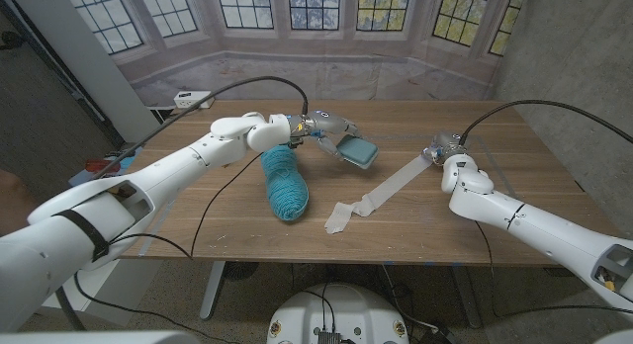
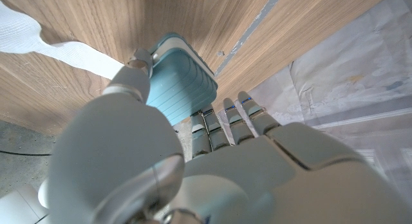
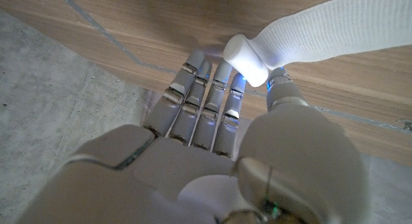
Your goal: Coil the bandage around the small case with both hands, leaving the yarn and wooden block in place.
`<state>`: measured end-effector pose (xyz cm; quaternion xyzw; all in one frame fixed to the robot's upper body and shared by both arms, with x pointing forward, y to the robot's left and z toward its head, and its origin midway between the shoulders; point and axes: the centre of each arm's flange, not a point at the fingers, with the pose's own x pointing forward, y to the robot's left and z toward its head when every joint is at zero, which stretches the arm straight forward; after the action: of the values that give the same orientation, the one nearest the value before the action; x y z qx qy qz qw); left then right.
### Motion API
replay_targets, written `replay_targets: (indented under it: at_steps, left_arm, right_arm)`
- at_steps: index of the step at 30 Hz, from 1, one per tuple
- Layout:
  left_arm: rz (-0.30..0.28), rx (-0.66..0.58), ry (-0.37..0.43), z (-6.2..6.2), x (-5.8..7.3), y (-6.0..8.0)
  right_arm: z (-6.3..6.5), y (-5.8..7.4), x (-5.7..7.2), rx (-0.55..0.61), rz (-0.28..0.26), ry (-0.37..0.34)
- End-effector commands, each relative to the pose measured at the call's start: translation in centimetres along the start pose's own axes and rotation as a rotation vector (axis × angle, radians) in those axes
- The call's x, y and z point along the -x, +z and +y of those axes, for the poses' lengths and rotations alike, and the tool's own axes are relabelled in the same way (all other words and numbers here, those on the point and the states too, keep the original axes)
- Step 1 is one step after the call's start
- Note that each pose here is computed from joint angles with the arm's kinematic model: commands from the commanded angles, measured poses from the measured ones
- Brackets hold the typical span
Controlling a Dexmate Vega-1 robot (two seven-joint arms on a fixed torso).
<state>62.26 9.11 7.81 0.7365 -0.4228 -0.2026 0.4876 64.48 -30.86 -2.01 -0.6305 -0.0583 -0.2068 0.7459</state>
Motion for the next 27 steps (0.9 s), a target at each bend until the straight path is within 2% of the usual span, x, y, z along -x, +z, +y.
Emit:
replay_targets:
  at_steps: [1,15,27]
  left_arm:
    - [-0.001,0.006,-0.005,-0.3,0.1,0.2]
    - [-0.011,0.005,-0.01,-0.4,-0.2,0.6]
    - [-0.02,-0.002,-0.003,-0.1,-0.5,0.9]
  right_arm:
    - [0.7,0.3,-0.1,0.023,-0.023,-0.051]
    - [1.8,-0.6,0.5,0.05,-0.034,-0.11]
    - [0.6,-0.2,1.0,0.059,-0.057,-0.149]
